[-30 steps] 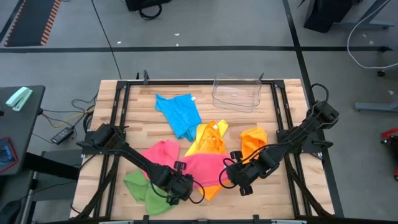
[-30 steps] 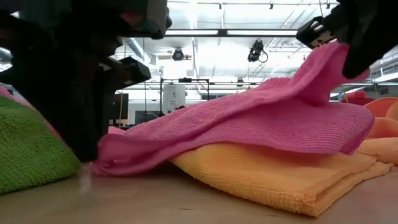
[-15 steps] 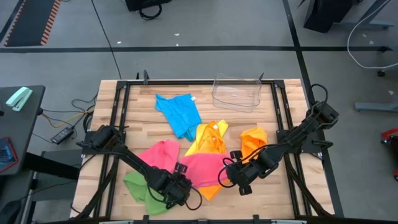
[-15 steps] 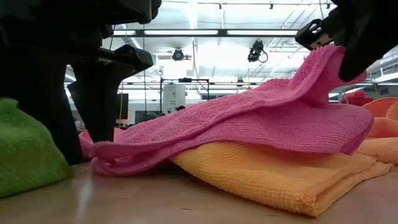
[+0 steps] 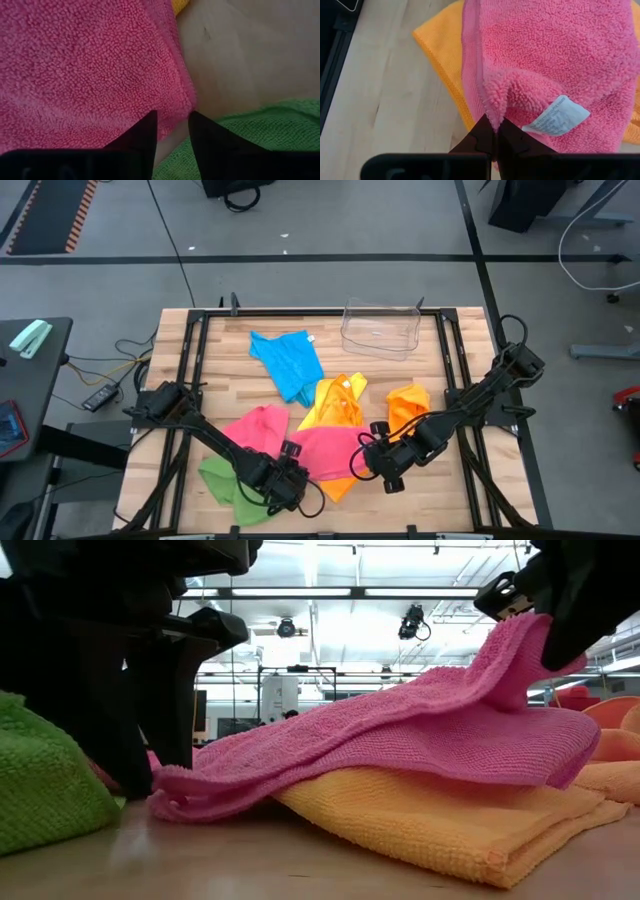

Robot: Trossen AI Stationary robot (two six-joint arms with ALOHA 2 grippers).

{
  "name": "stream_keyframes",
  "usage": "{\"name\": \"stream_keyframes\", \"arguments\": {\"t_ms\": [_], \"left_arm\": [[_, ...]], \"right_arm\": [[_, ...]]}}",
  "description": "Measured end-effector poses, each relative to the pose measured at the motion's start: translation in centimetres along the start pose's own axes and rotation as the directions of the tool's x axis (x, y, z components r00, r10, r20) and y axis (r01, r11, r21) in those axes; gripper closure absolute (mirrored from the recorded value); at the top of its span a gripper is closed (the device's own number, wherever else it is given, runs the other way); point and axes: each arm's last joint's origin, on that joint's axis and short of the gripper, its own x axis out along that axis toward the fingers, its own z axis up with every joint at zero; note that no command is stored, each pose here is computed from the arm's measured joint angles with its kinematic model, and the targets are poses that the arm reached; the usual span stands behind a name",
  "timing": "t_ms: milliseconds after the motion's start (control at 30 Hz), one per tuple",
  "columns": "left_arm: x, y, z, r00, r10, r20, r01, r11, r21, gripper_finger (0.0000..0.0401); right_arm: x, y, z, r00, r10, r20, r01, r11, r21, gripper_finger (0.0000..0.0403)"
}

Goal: Fold microfiber towels
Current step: Fold the top pink microfiber cloth

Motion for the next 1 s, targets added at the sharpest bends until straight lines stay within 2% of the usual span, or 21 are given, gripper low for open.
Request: {"name": "stream_keyframes", "arguments": {"t_ms": [133,300,500,667,867,1000], "left_arm": [[0.5,-0.1,0.0,1.000,0.003,-0.007,-0.003,1.000,0.011,0.0288],[1.7,-0.8,-0.4,0.999,0.025,-0.041,-0.021,0.997,0.076,0.0271],[1.8,-0.8,-0.5,0.999,0.028,-0.046,-0.026,0.999,0.045,0.0268],[1.8,-1.0,-0.5,0.999,0.023,-0.045,-0.021,0.999,0.043,0.0307],[1.8,-1.0,-0.5,0.999,0.025,-0.046,-0.024,1.000,0.013,0.0385],[1.1,-0.9,0.2,0.996,0.031,-0.086,-0.030,0.999,0.016,0.0386]], "right_arm": [[0.0,0.0,0.0,1.000,0.001,0.001,-0.001,1.000,-0.004,0.0388],[0.0,0.0,0.1,1.000,0.003,0.007,-0.003,1.000,-0.001,0.0388],[0.0,0.1,0.2,1.000,0.006,0.014,-0.006,1.000,0.002,0.0388],[0.0,0.1,0.2,1.000,0.007,0.016,-0.007,1.000,0.000,0.0388],[0.0,0.1,0.2,1.000,0.008,0.016,-0.007,1.000,-0.023,0.0388],[0.0,0.2,0.1,1.000,0.025,0.009,-0.025,0.999,-0.048,0.0375]]}}
